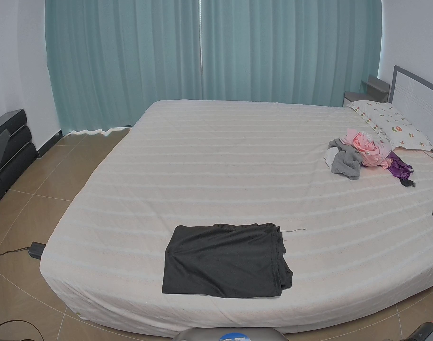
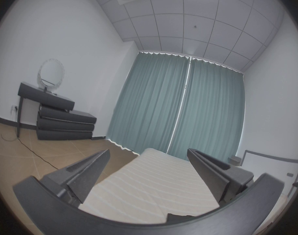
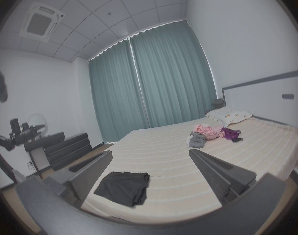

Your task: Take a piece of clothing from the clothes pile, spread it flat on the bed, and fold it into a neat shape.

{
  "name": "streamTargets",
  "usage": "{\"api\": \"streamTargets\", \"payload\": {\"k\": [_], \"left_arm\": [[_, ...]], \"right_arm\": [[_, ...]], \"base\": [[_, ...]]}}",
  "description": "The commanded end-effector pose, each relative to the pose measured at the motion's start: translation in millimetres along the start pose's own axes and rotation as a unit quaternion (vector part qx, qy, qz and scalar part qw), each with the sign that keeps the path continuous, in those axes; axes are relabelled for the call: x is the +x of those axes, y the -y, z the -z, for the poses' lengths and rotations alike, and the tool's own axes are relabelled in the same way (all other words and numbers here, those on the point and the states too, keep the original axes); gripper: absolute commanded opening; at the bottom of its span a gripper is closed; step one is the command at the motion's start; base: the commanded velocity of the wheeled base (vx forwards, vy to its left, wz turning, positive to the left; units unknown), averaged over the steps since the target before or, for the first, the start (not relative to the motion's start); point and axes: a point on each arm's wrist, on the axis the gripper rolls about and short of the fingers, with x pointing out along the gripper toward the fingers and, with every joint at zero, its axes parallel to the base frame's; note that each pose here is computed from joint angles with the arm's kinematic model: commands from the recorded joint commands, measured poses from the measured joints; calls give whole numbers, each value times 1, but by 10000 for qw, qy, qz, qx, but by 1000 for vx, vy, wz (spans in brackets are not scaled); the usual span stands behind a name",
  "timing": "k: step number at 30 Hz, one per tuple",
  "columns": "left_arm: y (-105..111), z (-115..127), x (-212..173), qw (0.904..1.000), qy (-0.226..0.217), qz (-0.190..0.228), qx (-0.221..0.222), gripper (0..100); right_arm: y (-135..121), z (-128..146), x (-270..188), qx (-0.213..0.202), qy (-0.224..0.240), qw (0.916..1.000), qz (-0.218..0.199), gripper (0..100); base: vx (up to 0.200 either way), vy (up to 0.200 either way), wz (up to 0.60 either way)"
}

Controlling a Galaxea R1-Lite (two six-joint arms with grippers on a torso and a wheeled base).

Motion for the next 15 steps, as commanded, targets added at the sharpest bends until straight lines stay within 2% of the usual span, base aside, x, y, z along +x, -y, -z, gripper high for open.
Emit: {"api": "streamTargets", "payload": {"k": [1,3,8,13,15], "left_arm": [[-43,-8,-68,9976,604,-280,213,100],[-55,-6,-88,9947,689,-544,528,100],[-66,-2,-114,9848,992,-1063,946,100],[-73,7,-139,9747,1152,-1444,1261,100],[-75,12,-147,9703,1143,-1565,1449,100]], "right_arm": [[1,19,-62,-724,657,9952,-89,100],[2,28,-74,-905,663,9937,-39,100],[5,44,-87,-1201,591,9908,203,100],[7,41,-89,-1235,624,9875,756,100],[8,40,-90,-1324,629,9832,1083,100]], "base": [[0,0,0],[0,0,0],[0,0,0],[0,0,0],[0,0,0]]}}
